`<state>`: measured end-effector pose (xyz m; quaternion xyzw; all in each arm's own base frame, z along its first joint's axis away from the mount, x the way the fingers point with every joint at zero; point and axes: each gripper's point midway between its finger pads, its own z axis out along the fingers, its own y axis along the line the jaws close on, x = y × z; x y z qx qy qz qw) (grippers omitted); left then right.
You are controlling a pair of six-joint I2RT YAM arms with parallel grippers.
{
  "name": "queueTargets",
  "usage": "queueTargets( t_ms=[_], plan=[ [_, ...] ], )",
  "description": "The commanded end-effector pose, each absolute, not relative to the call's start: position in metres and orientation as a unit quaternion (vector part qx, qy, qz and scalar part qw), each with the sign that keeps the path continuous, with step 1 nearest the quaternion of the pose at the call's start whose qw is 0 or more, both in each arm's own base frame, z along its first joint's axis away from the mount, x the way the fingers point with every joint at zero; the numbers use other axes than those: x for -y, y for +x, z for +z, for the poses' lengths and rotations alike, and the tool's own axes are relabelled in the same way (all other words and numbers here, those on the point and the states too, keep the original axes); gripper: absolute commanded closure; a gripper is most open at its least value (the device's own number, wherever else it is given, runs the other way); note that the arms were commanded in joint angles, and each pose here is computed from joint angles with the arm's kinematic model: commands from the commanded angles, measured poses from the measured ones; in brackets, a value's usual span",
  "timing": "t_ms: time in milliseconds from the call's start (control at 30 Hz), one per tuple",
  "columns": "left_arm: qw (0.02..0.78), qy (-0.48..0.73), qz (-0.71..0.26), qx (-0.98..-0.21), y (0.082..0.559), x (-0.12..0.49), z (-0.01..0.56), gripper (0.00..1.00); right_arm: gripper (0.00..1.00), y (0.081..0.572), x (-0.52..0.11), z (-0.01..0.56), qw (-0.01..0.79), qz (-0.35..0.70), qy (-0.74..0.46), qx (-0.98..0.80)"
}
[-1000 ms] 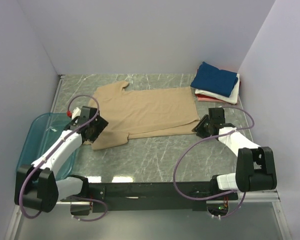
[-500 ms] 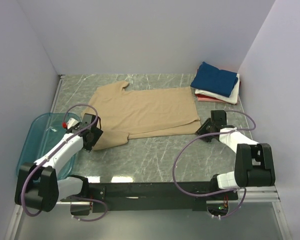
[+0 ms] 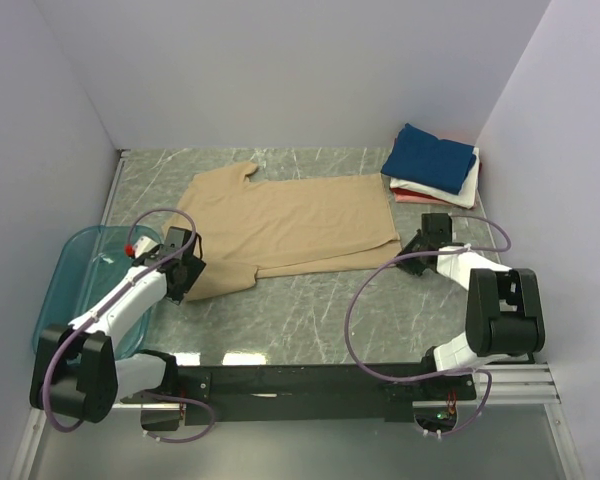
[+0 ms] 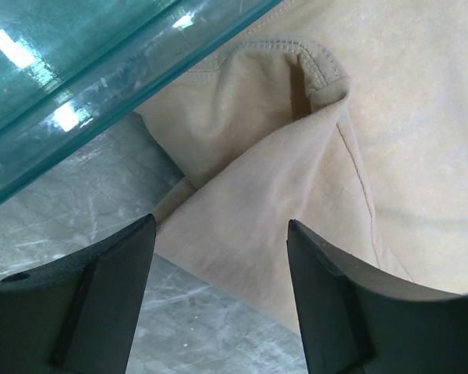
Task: Fold and stack the t-shirts
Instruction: Fold the tshirt
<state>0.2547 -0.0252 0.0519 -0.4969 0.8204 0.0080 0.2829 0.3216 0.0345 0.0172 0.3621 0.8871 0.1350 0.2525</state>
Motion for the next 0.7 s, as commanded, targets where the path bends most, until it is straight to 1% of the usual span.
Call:
queueTargets(
  t_ms=[0, 33, 67, 200, 367, 433, 467, 600, 667],
  plan=[
    [0.307, -0.496, 0.005, -0.812, 0.262, 0.022, 0.071, 0.27, 0.83, 0.331, -0.024, 0.015, 0.261, 0.118, 0.372, -0.883],
    [0.308, -0.495, 0.004, -0.813, 0.261, 0.022, 0.073, 0.27, 0.92, 0.329, -0.022, 0.014, 0.26, 0.114, 0.375, -0.882],
    [0.311, -0.495, 0.003, -0.811, 0.261, 0.021, 0.076, 0.27, 0.98, 0.328, -0.02, 0.015, 0.262, 0.113, 0.376, -0.882],
    [0.316, -0.491, 0.004, -0.812, 0.258, 0.02, 0.082, 0.27, 1.0, 0.321, -0.008, 0.021, 0.269, 0.095, 0.383, -0.878],
    [0.322, -0.486, 0.003, -0.812, 0.254, 0.017, 0.091, 0.28, 1.0, 0.298, 0.009, 0.029, 0.272, 0.088, 0.405, -0.868],
    [0.324, -0.486, -0.001, -0.811, 0.252, 0.018, 0.094, 0.28, 1.0, 0.285, 0.011, 0.026, 0.26, 0.085, 0.413, -0.869],
    [0.323, -0.486, -0.002, -0.812, 0.25, 0.018, 0.094, 0.28, 1.0, 0.282, 0.016, 0.031, 0.267, 0.085, 0.418, -0.864],
    [0.318, -0.488, -0.011, -0.813, 0.246, 0.02, 0.094, 0.28, 1.0, 0.261, 0.019, 0.031, 0.252, 0.089, 0.428, -0.863],
    [0.312, -0.489, -0.015, -0.815, 0.24, 0.022, 0.091, 0.28, 1.0, 0.256, 0.021, 0.036, 0.261, 0.091, 0.43, -0.859]
  ],
)
